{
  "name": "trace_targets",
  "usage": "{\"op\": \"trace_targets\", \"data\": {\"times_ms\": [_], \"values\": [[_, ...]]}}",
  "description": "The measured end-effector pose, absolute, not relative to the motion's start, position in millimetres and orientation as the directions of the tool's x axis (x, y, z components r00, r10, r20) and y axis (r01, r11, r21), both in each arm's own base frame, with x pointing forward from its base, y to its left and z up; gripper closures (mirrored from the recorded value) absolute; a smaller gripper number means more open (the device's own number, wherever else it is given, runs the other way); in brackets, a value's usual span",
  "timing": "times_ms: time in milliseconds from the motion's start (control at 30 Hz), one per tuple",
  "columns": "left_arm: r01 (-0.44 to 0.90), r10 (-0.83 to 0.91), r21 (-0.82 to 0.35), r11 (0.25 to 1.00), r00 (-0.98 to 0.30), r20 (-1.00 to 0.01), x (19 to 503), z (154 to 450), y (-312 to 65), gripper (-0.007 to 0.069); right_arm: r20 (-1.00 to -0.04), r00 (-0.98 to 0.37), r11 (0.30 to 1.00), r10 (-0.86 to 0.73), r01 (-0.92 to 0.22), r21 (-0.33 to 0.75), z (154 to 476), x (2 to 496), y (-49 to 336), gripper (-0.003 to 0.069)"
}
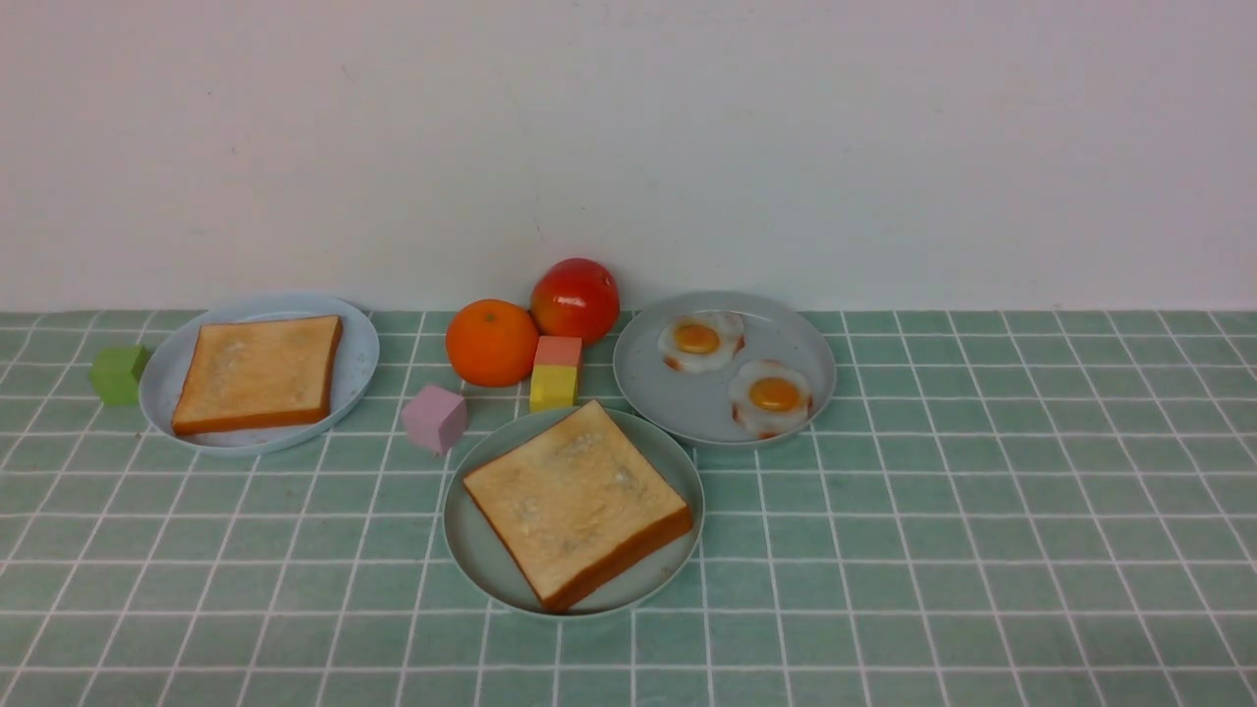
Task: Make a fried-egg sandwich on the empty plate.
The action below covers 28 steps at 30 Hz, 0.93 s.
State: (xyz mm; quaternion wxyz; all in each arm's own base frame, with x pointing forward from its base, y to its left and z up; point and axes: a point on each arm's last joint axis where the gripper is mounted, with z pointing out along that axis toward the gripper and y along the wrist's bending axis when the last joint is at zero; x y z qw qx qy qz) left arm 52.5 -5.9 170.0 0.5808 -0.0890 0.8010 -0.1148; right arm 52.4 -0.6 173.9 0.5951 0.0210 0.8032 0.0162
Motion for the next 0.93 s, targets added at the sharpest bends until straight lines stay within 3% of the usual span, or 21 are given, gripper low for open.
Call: {"op": "trace_targets", "data": {"times_ms": [933], "values": [[-0.01, -0.278, -0.289, 0.957, -0.309, -0.91, 52.5, 170.0, -5.9, 0.0638, -0.955, -0.291, 0.999, 0.054, 0.014, 0.052, 173.9, 52.4, -0.6, 0.0613]]}}
